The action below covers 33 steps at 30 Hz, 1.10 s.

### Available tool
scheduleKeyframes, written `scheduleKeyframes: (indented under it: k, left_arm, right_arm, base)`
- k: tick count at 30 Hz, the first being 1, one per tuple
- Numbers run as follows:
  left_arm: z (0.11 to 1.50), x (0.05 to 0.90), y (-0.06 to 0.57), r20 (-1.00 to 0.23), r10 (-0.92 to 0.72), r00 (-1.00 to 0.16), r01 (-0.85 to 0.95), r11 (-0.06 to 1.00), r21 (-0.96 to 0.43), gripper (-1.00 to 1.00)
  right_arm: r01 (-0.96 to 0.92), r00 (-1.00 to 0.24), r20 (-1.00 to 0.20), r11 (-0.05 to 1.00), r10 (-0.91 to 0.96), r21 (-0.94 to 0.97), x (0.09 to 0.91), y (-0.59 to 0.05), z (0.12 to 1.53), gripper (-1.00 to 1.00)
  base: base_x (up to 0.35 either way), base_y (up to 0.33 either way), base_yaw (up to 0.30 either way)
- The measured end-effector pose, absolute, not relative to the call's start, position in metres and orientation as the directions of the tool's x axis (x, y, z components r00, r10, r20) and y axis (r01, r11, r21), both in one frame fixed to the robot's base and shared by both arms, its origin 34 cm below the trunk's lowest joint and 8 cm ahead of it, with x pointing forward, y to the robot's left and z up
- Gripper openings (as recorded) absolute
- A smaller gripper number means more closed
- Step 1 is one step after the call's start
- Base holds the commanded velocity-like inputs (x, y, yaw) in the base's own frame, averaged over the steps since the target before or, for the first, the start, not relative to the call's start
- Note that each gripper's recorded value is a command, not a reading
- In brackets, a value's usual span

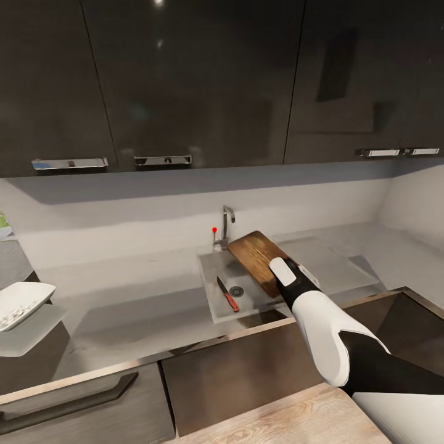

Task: In the kitchen, take the Vidalia onion out of the sink, dice it on the chopping board with the paring knife, put the diced onion into the bowl on the countertop, then place both the paring knife and the chopping board into the sink.

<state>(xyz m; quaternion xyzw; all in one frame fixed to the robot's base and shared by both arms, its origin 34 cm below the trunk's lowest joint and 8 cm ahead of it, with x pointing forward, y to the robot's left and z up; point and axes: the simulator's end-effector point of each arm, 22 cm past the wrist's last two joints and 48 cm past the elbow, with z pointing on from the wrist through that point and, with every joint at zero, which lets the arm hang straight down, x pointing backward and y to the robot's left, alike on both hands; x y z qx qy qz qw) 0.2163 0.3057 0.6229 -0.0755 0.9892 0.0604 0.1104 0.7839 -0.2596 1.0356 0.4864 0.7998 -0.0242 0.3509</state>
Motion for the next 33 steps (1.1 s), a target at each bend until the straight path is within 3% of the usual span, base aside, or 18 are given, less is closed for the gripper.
scheduleKeyframes:
  k: [11,17,25,33]
  left_arm:
    - [0.623,0.216,0.306,-0.228,-0.137,-0.964,-0.164,0.981,0.104,1.00]
    - [0.623,0.216,0.307,-0.227,-0.138,-0.964,-0.165,0.981,0.104,1.00]
    - [0.623,0.216,0.307,-0.227,-0.138,-0.964,-0.165,0.981,0.104,1.00]
    - [0.623,0.216,0.307,-0.227,-0.137,-0.964,-0.164,0.981,0.104,1.00]
  right_arm:
    - [0.775,-0.337,-0.571,0.565,0.748,0.282,0.780,-0.248,1.018,-1.00]
    - [0.717,-0.368,-0.685,0.661,0.629,0.221,0.791,-0.251,1.036,-1.00]
    - [0.710,-0.388,-0.696,0.678,0.604,0.192,0.789,-0.251,1.032,-1.00]
    - [0.712,-0.388,-0.693,0.675,0.608,0.193,0.788,-0.250,1.031,-1.00]
  base:
    - [0.000,0.008,0.000]
    - [0.000,0.002,0.000]
    - [0.000,0.000,0.002]
    - [0.000,0.000,0.228]
